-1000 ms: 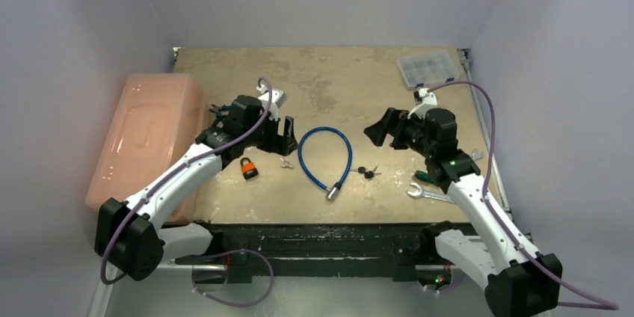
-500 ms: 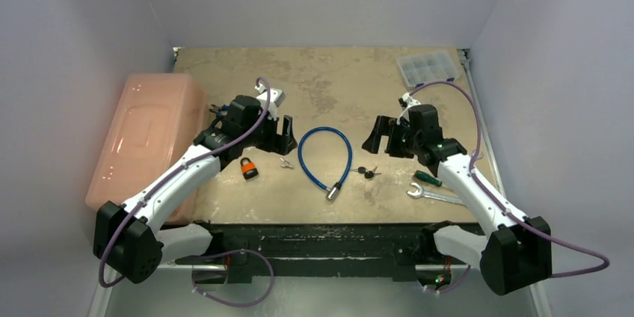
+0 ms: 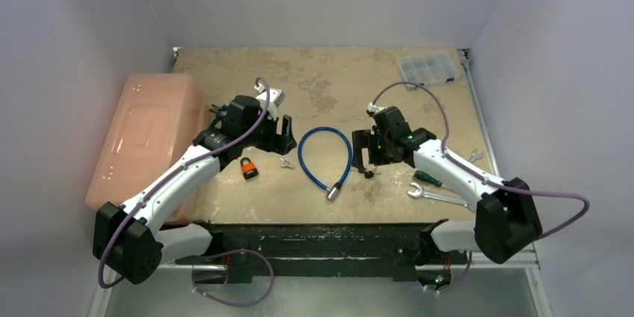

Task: Unlock with the key

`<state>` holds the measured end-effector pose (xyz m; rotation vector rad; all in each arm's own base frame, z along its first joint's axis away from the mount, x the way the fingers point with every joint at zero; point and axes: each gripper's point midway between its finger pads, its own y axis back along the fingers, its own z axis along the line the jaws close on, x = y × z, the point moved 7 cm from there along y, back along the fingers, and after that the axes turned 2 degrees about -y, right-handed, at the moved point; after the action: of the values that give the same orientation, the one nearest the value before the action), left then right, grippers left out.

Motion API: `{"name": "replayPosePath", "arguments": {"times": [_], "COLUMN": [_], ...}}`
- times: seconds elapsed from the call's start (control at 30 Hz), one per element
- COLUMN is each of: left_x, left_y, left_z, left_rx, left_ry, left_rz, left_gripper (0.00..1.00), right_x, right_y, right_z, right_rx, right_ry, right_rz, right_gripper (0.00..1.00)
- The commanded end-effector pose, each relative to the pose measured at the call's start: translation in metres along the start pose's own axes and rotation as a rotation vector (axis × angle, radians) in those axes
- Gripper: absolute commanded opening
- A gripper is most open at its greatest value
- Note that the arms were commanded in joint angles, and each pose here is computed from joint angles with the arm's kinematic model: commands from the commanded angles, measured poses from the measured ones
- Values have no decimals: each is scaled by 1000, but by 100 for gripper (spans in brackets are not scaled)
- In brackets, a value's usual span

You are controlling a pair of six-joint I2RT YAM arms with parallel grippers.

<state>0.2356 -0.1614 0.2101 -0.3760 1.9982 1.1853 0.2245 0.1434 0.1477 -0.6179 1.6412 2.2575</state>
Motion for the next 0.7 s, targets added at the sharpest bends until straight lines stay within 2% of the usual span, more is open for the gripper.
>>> {"name": "replayPosePath", "arguments": {"times": [0.0,0.33,0.53,0.67], "left_x": [-6,-5,-5,-6], "left_y": [1,1,2,3], "left_z": [-2,-2,-1,0], "left_rx": [10,1,-9,-13], "left_ry": [-19,-16,-15,-20], "left_rz": [-30,-28,-31,-33], "left_gripper": [72,70,69,69], "right_x": [-3,5,2,2], "right_y": [-2,-34,-46,-51], "right_z": [0,6,0,0], "right_rx": [74,140,238,252], "right_ry": [51,118,160,165], "right_rz": [2,77,97,105], "right_gripper": [94,86,81,72]}}
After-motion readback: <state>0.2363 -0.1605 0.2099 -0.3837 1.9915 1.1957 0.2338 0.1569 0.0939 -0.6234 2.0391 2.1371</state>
